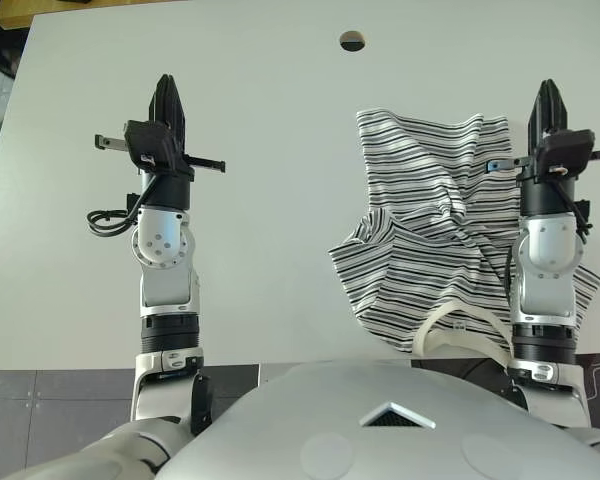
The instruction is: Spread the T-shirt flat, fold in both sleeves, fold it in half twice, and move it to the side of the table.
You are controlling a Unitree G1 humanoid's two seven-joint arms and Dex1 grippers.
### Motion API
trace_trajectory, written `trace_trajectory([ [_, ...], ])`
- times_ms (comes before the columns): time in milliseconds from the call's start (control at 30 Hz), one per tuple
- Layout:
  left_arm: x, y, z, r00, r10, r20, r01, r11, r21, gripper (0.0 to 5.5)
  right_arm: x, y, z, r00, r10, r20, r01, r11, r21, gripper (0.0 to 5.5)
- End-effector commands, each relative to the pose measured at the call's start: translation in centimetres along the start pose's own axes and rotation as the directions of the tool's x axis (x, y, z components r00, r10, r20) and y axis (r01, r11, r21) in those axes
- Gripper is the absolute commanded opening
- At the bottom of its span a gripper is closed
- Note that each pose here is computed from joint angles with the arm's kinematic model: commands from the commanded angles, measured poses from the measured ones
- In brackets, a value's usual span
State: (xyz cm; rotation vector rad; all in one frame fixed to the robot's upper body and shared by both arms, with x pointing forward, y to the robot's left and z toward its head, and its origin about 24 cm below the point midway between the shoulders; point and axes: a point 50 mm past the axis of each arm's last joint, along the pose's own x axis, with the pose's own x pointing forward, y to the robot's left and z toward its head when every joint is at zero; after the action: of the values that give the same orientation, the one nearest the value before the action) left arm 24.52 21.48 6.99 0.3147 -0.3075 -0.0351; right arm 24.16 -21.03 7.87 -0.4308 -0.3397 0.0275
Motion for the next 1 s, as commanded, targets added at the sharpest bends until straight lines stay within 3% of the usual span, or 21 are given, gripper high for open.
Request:
trace_trajectory([
  [33, 0.2, -0.1, 0.08, 1.0, -0.014, 0.002, 0.014, 1.0, 0.009, 0.11, 0.12, -0.08, -0.15, 1.0, -0.001, -0.012, 0.001, 1.0, -0.001, 0.1],
  [1000, 0.18, -0.39, 0.19, 0.999, -0.046, 0.002, 0.046, 0.999, -0.003, 0.11, -0.21, 0.09, -0.17, 1.0, 0.013, -0.018, -0.014, 1.0, -0.016, 0.1],
])
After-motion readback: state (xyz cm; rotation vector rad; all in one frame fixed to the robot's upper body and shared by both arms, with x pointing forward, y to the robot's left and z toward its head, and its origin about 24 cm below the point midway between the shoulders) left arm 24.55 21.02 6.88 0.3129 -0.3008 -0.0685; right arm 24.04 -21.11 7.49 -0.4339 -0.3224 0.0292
